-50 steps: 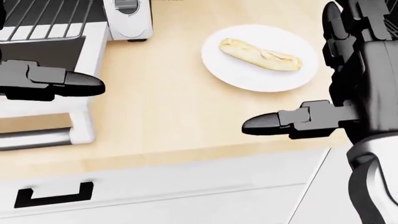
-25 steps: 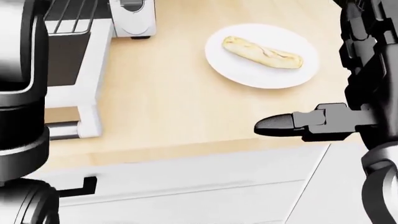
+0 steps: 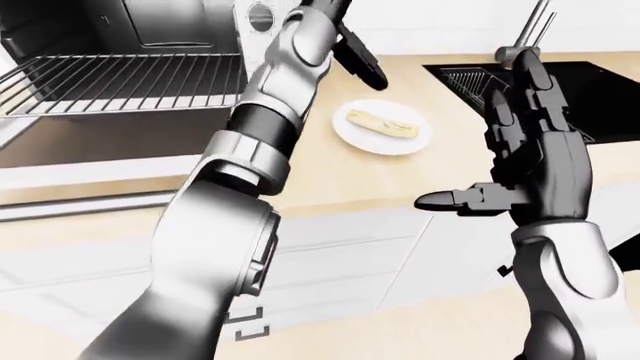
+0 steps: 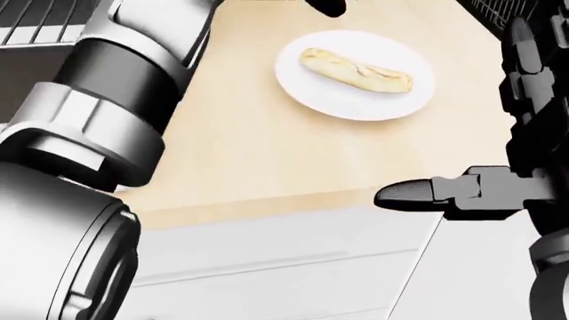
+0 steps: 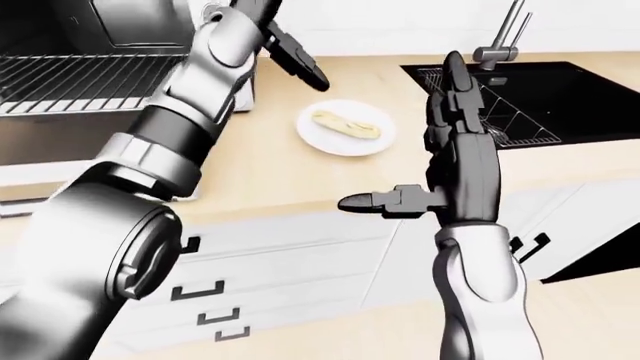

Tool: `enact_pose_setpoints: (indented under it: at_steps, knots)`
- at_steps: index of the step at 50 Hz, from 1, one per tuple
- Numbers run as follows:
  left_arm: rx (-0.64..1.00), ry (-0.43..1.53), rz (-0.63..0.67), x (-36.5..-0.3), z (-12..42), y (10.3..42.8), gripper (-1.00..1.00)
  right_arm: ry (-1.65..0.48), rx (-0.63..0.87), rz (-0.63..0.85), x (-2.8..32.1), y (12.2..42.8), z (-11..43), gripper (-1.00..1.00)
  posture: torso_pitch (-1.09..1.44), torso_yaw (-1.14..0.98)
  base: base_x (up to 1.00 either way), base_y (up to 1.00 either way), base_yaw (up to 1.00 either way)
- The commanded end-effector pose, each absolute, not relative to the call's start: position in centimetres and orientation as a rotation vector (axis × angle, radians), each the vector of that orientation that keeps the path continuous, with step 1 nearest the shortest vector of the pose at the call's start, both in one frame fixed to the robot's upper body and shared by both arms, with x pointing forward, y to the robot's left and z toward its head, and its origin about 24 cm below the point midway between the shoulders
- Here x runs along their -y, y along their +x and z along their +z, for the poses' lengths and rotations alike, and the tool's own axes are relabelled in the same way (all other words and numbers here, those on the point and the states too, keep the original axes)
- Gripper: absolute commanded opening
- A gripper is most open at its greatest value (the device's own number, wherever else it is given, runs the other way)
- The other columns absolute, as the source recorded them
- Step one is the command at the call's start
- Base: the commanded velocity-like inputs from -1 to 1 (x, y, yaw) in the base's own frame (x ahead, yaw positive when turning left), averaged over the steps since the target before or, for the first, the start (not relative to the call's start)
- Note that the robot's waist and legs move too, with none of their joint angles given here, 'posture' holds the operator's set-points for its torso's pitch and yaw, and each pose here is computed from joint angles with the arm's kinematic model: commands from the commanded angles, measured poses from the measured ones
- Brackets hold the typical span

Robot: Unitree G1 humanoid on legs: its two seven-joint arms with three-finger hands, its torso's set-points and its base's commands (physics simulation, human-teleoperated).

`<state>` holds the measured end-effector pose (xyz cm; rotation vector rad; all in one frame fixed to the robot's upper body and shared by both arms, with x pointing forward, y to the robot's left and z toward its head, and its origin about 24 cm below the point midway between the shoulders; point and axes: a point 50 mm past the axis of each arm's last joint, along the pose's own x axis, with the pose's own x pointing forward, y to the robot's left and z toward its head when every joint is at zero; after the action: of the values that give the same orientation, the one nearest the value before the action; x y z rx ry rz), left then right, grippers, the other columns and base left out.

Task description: Place the baguette on the rack of the toaster oven.

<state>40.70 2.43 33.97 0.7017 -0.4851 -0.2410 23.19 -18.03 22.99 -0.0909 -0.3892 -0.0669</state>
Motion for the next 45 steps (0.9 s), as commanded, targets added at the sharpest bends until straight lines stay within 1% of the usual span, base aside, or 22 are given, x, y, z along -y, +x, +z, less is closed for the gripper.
enact_pose_setpoints:
  at_steps: [1,4,5,7,12,20,21,27,31,35,37,38,39,40,45]
  knots:
    - [0.614,0.763,-0.220,-1.7,36.3,39.7,1.00,-0.100,0.469,-0.072,18.2,22.5,24.3,1.00,0.00,-0.25,0.00,0.00,0.00]
    - [0.587,0.815,-0.236,-1.5,35.8,39.9,1.00,-0.107,0.469,-0.073,18.3,22.2,24.4,1.00,0.00,-0.26,0.00,0.00,0.00]
    - [0.578,0.869,-0.218,-1.6,35.4,40.1,1.00,-0.104,0.469,-0.075,18.3,22.2,24.4,1.00,0.00,-0.27,0.00,0.00,0.00]
    - [0.546,0.896,-0.226,-1.6,34.5,40.4,1.00,-0.102,0.470,-0.077,18.4,22.1,24.4,1.00,0.00,-0.28,0.00,0.00,0.00]
    - [0.510,1.010,-0.190,-2.4,33.2,41.0,1.00,-0.102,0.470,-0.076,18.4,21.8,24.4,1.00,0.00,-0.30,0.00,0.00,0.00]
    - [0.460,1.069,-0.133,-3.5,31.8,41.6,1.00,-0.103,0.467,-0.074,18.1,21.6,24.3,1.00,0.00,-0.34,0.00,0.00,0.00]
    - [0.454,1.034,-0.139,-3.6,31.7,41.7,1.00,-0.102,0.463,-0.079,18.2,21.7,24.2,1.00,0.00,-0.35,0.00,0.00,0.00]
    - [0.457,1.082,-0.111,-4.3,32.4,41.7,1.00,-0.101,0.462,-0.075,18.1,21.5,24.0,1.00,0.00,-0.38,0.00,0.00,0.00]
    - [0.456,1.111,-0.087,-5.5,33.2,41.8,1.00,-0.099,0.458,-0.078,18.2,21.5,23.9,1.00,0.00,-0.40,0.00,0.00,0.00]
    - [0.412,1.104,-0.072,-7.0,33.4,42.1,1.00,-0.101,0.458,-0.076,18.1,21.5,23.8,1.00,0.00,-0.42,0.00,0.00,0.00]
    - [0.395,1.153,-0.062,-7.7,33.4,42.2,1.00,-0.097,0.458,-0.075,18.0,21.5,23.7,1.00,0.00,-0.43,0.00,0.00,0.00]
    - [0.384,1.132,-0.060,-8.0,33.6,42.2,1.00,-0.093,0.459,-0.069,17.9,21.5,23.7,1.00,0.00,-0.43,0.00,0.00,0.00]
    - [0.394,1.166,-0.050,-8.2,33.9,42.2,1.00,-0.098,0.458,-0.068,17.9,21.6,23.7,1.00,0.00,-0.44,0.00,0.00,0.00]
    - [0.386,1.150,-0.061,-8.3,34.0,42.2,1.00,-0.098,0.458,-0.068,17.9,21.6,23.8,1.00,0.00,-0.44,0.00,0.00,0.00]
    - [0.364,1.200,-0.026,-9.7,34.1,42.3,1.00,-0.104,0.461,-0.073,18.1,21.4,24.2,1.00,0.00,-0.47,0.00,0.00,0.00]
